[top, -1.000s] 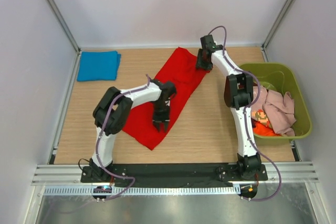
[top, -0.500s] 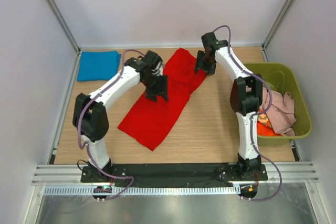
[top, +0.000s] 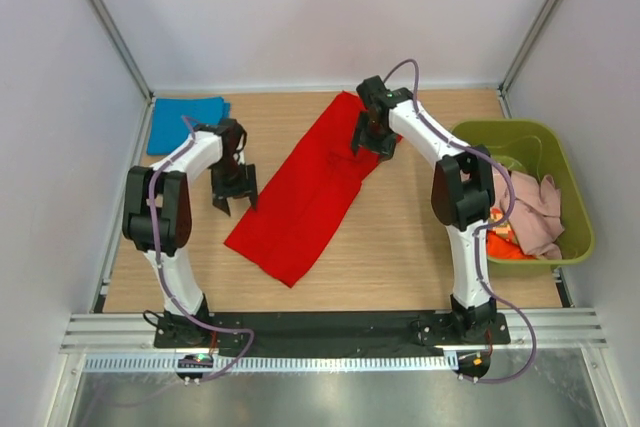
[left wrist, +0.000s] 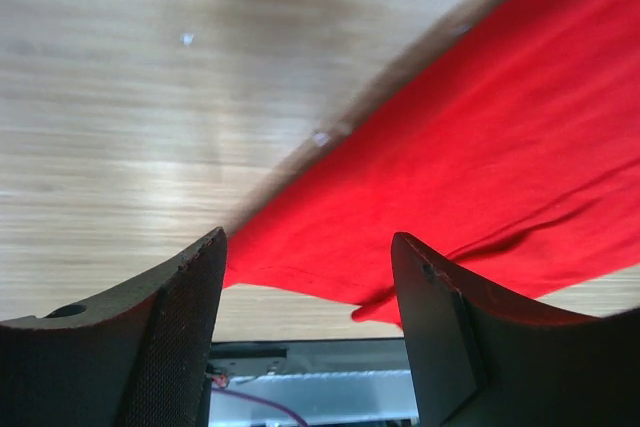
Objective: Fold and stack the t-shirts
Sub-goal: Fold the tshirt
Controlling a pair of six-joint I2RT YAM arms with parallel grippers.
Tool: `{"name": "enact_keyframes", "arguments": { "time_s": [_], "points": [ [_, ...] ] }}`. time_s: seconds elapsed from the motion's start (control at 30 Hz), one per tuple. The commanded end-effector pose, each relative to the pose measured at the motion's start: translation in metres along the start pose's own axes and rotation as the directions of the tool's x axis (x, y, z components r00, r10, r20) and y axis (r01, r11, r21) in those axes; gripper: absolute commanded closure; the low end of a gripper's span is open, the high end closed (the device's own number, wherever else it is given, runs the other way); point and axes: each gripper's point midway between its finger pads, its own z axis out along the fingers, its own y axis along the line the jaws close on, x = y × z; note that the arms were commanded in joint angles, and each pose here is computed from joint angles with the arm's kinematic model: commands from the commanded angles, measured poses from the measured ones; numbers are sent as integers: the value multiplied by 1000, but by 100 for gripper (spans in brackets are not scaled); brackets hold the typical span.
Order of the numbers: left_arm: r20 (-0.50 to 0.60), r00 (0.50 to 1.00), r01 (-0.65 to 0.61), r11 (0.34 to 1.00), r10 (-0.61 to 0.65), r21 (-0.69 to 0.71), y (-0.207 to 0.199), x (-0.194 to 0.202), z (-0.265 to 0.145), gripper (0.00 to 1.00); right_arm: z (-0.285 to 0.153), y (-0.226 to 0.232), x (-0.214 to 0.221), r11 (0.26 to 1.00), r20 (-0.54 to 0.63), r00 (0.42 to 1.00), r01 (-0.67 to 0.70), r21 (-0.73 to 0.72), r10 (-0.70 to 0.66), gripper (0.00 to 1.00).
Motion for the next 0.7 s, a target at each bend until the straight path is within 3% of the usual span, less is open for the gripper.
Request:
{"name": "enact_keyframes", "arguments": {
  "time_s": [0.0,0.17,0.3,0.43,0.47,0.57,0.67],
  "points": [
    [23,1000,-19,999,18,29,1,9,-5,32,21,-9,-14,994,54,994,-100,52,98,33],
    [-43,999,7,1000,-6,19,9,33,15,32,54,-17,-27,988,97,992,-93,122,81,33],
    [-92,996,16,1000,-14,22,9,45,25,41,82,-27,-38,985,107,994,-42,165,24,33],
    [-156,987,55,996,-44,71,2,60,36,63,106,-31,-62,983,149,988,6,181,-33,33],
    [-173,983,72,994,-57,83,-1,64,38,73,111,-31,-66,983,155,987,16,180,-44,33],
    [-226,970,126,982,-91,144,-13,80,43,80,125,-25,-83,984,180,977,86,159,-114,33],
    [-234,964,176,960,-124,216,-32,88,39,81,133,-13,-98,980,211,961,152,129,-177,34]
  ]
}}
